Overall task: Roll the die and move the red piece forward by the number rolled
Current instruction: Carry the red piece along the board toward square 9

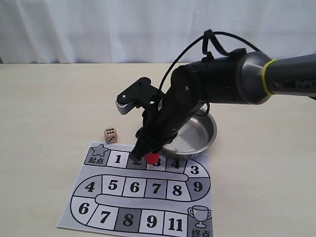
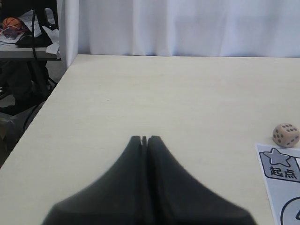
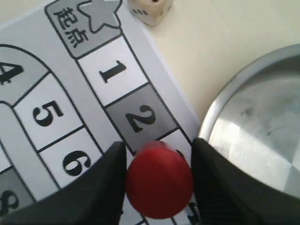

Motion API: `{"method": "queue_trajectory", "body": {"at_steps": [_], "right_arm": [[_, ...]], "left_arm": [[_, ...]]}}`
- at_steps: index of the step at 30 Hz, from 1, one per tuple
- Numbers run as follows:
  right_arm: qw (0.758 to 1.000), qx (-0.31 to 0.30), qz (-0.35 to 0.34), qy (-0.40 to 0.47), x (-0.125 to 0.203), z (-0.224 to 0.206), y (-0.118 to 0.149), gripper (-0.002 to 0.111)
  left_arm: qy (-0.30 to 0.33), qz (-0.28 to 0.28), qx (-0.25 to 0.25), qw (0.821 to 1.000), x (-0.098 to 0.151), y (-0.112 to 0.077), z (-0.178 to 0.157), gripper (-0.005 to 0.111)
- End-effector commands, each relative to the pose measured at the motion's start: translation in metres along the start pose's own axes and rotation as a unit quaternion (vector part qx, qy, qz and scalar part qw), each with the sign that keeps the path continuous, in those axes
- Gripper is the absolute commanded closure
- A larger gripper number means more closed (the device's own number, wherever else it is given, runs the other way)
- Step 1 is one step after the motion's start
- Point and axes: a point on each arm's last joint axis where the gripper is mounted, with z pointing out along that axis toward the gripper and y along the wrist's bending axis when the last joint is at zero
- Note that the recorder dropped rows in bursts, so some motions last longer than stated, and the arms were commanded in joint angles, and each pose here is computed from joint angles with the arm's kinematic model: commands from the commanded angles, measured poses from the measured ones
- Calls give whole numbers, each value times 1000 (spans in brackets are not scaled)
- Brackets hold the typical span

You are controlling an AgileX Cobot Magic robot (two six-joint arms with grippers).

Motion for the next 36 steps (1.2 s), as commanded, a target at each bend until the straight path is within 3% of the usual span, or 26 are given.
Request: {"method": "queue_trajectory", "body": {"at_steps": [1, 7, 14, 36], "right_arm": [[999, -30, -13, 24, 12, -12, 5, 104], [1000, -1, -20, 3, 38, -6, 6, 104], [999, 32, 37, -10, 61, -9, -30, 104], [997, 43, 47, -36, 68, -12, -27, 104]], "left_arm": [[-6, -2, 0, 1000, -1, 0, 0, 107], [-6, -2, 0, 1000, -1, 0, 0, 107], [-6, -2, 0, 1000, -1, 0, 0, 107], [-6, -3, 1, 1000, -1, 0, 0, 107]]}}
